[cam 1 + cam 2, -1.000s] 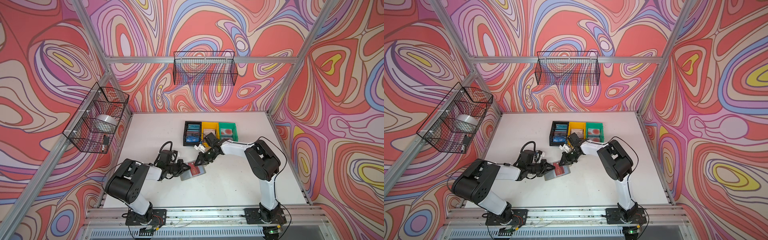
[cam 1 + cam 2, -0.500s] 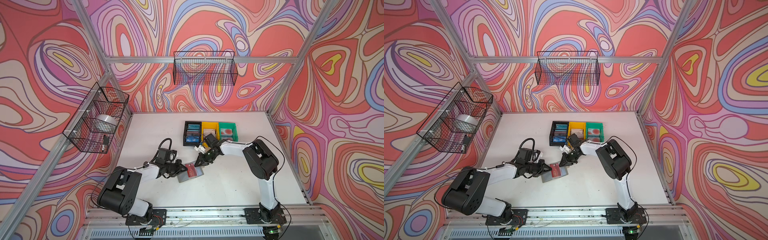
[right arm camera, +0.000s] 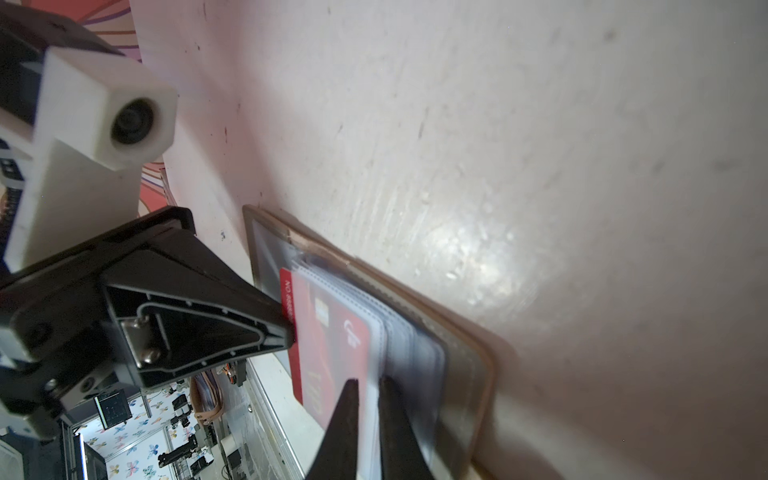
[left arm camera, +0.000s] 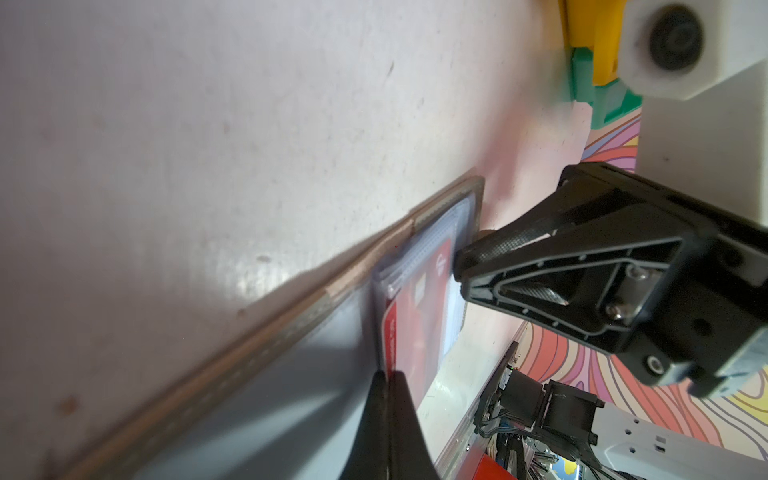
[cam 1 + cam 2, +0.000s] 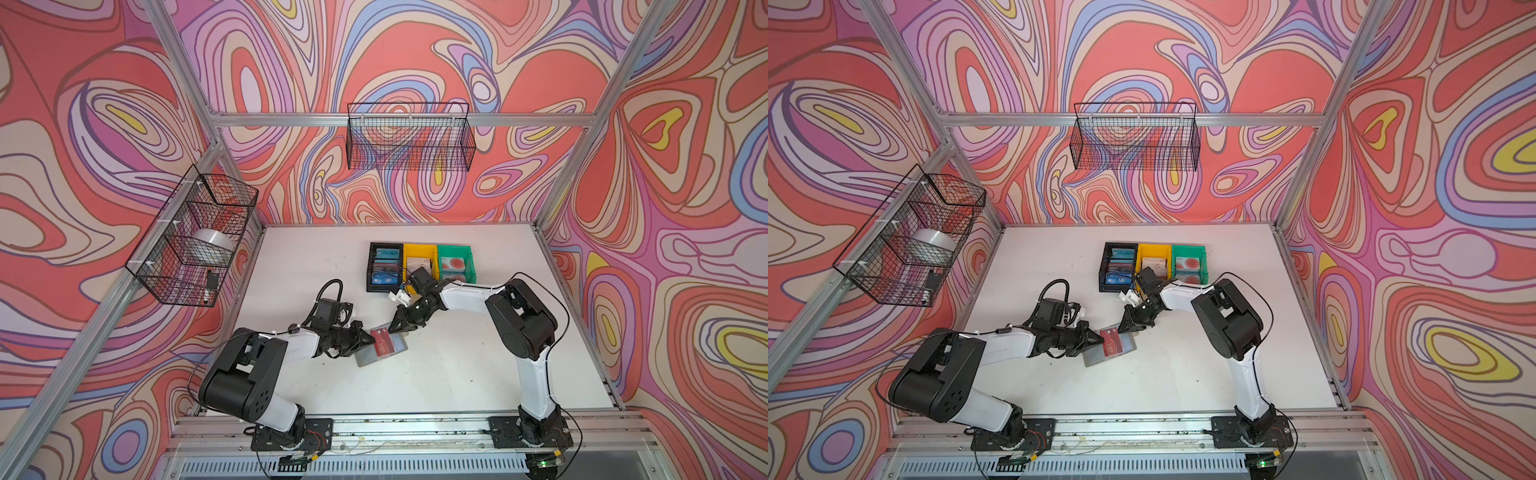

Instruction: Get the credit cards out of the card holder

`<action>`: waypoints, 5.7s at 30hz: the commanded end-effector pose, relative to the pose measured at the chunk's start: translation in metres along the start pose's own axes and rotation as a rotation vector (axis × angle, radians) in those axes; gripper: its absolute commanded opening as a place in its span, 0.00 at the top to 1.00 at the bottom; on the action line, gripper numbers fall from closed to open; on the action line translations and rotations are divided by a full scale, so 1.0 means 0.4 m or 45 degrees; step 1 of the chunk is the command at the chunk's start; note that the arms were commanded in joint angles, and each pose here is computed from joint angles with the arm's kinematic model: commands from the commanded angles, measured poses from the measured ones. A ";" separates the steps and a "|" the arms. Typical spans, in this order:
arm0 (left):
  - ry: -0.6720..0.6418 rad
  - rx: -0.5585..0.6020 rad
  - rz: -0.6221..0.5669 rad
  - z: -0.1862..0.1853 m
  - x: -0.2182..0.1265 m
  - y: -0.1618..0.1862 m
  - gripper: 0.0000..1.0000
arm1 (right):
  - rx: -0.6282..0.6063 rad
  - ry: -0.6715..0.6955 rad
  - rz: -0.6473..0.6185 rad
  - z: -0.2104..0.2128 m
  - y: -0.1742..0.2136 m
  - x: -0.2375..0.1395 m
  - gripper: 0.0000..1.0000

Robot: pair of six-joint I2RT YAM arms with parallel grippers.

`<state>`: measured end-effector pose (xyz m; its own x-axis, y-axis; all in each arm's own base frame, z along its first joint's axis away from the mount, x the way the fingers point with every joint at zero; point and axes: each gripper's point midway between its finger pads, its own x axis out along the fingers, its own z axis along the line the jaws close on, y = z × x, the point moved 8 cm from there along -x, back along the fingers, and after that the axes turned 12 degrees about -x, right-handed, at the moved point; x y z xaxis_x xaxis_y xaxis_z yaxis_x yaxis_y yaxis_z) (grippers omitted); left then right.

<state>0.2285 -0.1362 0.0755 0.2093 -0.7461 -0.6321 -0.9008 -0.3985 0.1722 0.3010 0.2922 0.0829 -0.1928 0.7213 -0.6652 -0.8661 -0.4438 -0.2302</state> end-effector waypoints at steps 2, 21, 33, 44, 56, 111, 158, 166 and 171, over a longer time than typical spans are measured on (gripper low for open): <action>-0.107 -0.112 0.011 0.058 -0.005 0.029 1.00 | 0.026 -0.001 0.012 -0.011 0.008 0.012 0.86; -0.178 -0.197 -0.042 0.055 -0.036 0.035 1.00 | 0.094 -0.019 0.021 -0.023 0.010 0.024 0.89; -0.166 -0.220 -0.022 0.059 -0.013 0.022 1.00 | -0.003 -0.093 0.074 0.010 0.014 0.025 0.89; -0.173 -0.133 0.013 -0.011 0.013 -0.043 1.00 | 0.005 -0.043 0.070 -0.002 0.007 0.031 0.89; -0.153 -0.059 0.088 -0.071 0.045 -0.095 1.00 | 0.075 0.034 0.013 -0.039 0.007 -0.007 0.89; -0.145 -0.026 -0.005 -0.081 -0.133 -0.035 1.00 | -0.003 -0.212 -0.027 0.014 -0.038 -0.072 0.82; 0.355 0.111 -0.175 -0.196 -0.190 -0.023 1.00 | -0.166 -0.595 -0.109 0.097 -0.097 -0.144 0.69; 0.358 0.108 -0.172 -0.197 -0.187 -0.025 1.00 | -0.155 -0.600 -0.105 0.086 -0.105 -0.132 0.69; 0.354 0.109 -0.169 -0.199 -0.184 -0.026 1.00 | -0.150 -0.593 -0.101 0.080 -0.112 -0.124 0.70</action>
<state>0.2503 -0.1182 0.1784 0.4064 -0.8089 -0.4249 -0.8839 -0.4659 0.0415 0.3302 0.2893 0.1537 -0.3299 0.9049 -0.2689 -0.8350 -0.4126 -0.3642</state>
